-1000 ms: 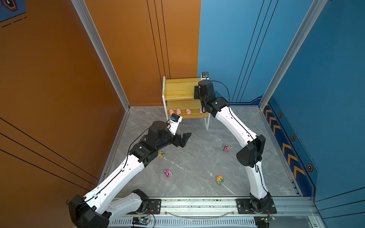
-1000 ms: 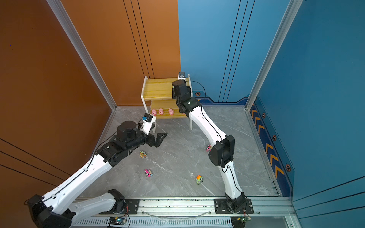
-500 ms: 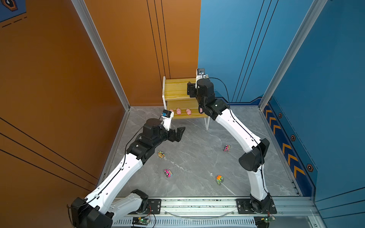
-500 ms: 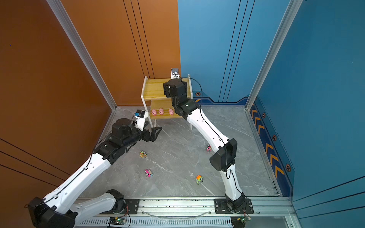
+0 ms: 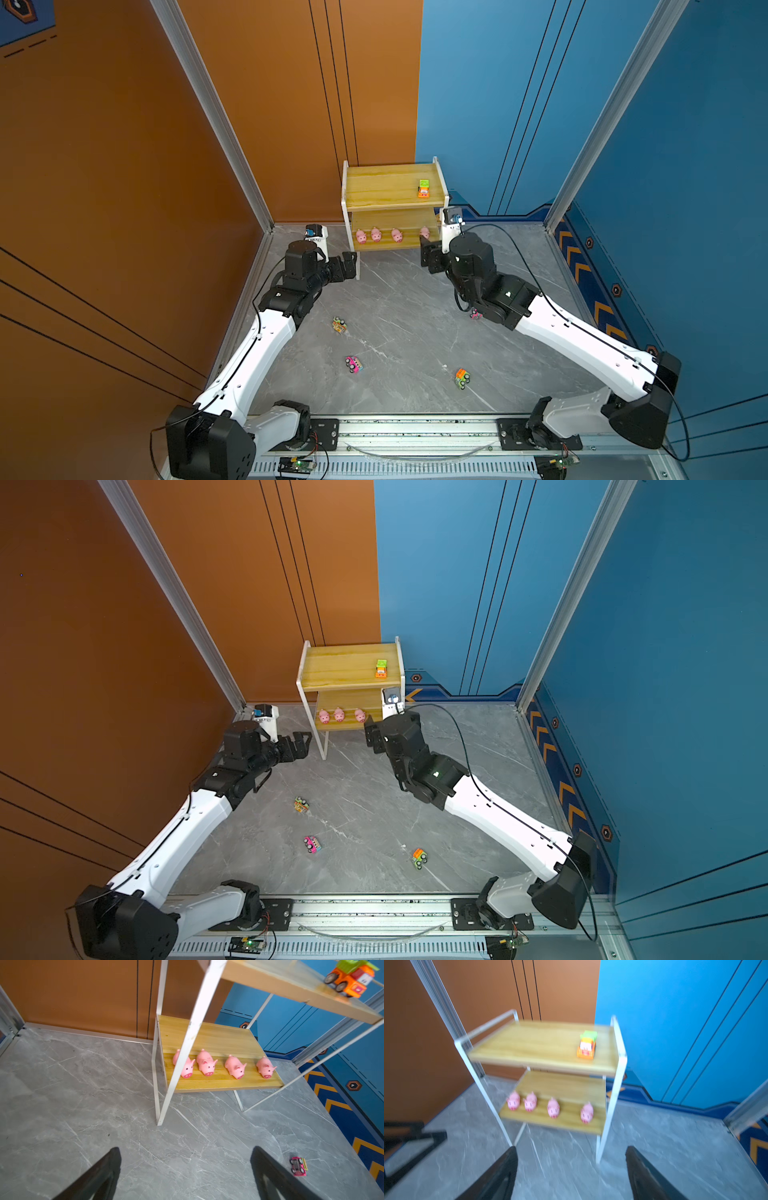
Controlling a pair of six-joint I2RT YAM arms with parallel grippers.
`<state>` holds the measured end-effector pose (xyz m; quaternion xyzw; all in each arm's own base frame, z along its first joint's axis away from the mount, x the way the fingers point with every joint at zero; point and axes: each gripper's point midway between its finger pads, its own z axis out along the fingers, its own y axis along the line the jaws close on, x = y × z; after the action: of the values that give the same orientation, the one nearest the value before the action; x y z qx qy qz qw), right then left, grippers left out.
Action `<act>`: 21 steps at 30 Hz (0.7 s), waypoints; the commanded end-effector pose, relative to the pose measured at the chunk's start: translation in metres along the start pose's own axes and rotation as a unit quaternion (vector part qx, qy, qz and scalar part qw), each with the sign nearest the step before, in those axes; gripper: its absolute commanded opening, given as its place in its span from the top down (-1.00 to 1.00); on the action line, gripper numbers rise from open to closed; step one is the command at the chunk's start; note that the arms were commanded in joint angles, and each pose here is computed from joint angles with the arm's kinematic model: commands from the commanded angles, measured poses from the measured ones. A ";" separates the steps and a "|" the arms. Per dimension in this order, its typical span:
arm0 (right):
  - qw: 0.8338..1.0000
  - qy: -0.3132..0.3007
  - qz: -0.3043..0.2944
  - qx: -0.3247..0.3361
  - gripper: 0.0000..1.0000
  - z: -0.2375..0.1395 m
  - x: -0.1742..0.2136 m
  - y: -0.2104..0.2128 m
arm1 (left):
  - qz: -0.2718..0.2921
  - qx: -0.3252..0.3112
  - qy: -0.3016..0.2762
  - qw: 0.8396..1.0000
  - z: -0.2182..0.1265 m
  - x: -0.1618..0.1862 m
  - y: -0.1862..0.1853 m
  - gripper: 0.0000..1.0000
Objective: Place and organize the plastic toys onto the shelf
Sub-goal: 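Withdraw the right gripper from the shelf and move it over the pink-green truck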
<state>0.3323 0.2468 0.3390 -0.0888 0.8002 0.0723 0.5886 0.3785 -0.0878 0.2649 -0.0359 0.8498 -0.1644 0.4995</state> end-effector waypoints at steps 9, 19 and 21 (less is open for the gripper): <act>0.956 0.183 0.190 0.127 -0.60 -0.047 0.197 -0.112 | 0.023 0.044 0.041 0.998 0.005 0.025 -0.045 -0.96; 0.894 0.185 0.394 0.109 -0.56 -0.007 0.232 -0.161 | 0.074 0.115 0.080 0.987 0.002 0.050 -0.104 -0.96; 0.885 0.188 0.413 0.103 -0.55 0.007 0.236 -0.163 | 0.070 0.121 0.083 0.987 0.001 0.051 -0.107 -0.96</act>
<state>0.2877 0.0550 0.1094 0.2899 0.8779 0.1258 0.3597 0.3459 -0.1937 0.2484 0.0873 0.8647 -0.2208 0.4427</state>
